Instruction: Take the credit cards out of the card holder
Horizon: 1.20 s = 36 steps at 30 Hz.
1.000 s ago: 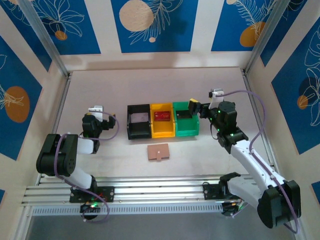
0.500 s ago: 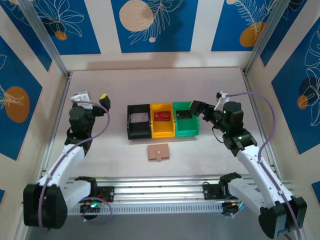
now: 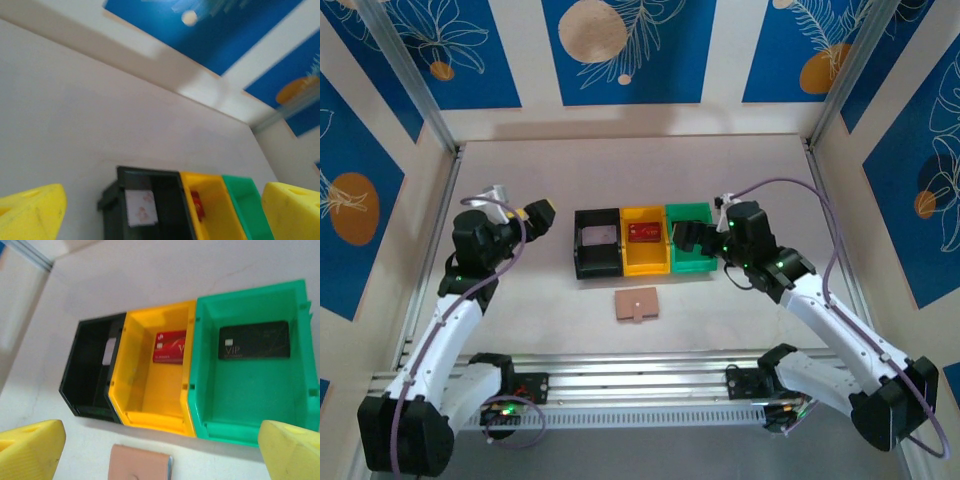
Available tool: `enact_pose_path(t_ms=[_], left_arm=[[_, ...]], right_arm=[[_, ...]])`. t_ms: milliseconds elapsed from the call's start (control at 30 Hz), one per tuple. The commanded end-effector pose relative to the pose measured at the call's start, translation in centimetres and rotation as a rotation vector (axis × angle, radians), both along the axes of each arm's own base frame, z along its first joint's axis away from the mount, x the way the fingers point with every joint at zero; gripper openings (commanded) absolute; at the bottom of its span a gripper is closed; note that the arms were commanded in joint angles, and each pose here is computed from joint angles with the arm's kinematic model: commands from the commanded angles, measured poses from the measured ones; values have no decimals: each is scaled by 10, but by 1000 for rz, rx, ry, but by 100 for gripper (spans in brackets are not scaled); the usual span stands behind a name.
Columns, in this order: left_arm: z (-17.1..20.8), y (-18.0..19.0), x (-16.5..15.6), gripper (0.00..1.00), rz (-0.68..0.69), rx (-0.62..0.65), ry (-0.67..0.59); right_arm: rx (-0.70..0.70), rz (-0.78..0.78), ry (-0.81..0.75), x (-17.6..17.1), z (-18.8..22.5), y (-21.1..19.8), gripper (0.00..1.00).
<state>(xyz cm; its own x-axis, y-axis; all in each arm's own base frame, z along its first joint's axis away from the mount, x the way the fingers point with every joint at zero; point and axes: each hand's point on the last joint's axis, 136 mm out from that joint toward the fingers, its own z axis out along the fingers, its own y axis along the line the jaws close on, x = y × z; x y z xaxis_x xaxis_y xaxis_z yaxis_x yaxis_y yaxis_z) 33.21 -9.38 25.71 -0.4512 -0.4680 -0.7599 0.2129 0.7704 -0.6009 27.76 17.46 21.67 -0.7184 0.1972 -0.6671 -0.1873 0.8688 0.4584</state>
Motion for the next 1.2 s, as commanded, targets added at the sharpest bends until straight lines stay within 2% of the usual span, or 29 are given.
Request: enact_pose_path(t_ms=[0,167,333,500,700,800,900,1167], left_arm=[[3,-24,-12,100,-125,11,43],[-17,-23,-23,99,-81,86,123],[-32,-20,-34,100,-18,248,195],[-46,-22,-41,100,14,356,265],[-58,-28,-49,100,14,352,315],[-65,-36,-54,100,-5,350,352],[-74,-41,-62,100,-10,348,382],[-91,-47,-77,100,-42,359,411]], right_arm=[[-68,20,22,-7,-5,6,99],[-125,61,56,-15,-20,15,99],[-164,105,114,-19,-32,23,98],[-215,132,167,-22,-43,25,95],[-195,164,212,-27,-55,37,92],[-196,190,251,-31,-63,49,81],[-221,216,301,-42,-77,64,76],[-311,243,352,-69,-110,96,73]])
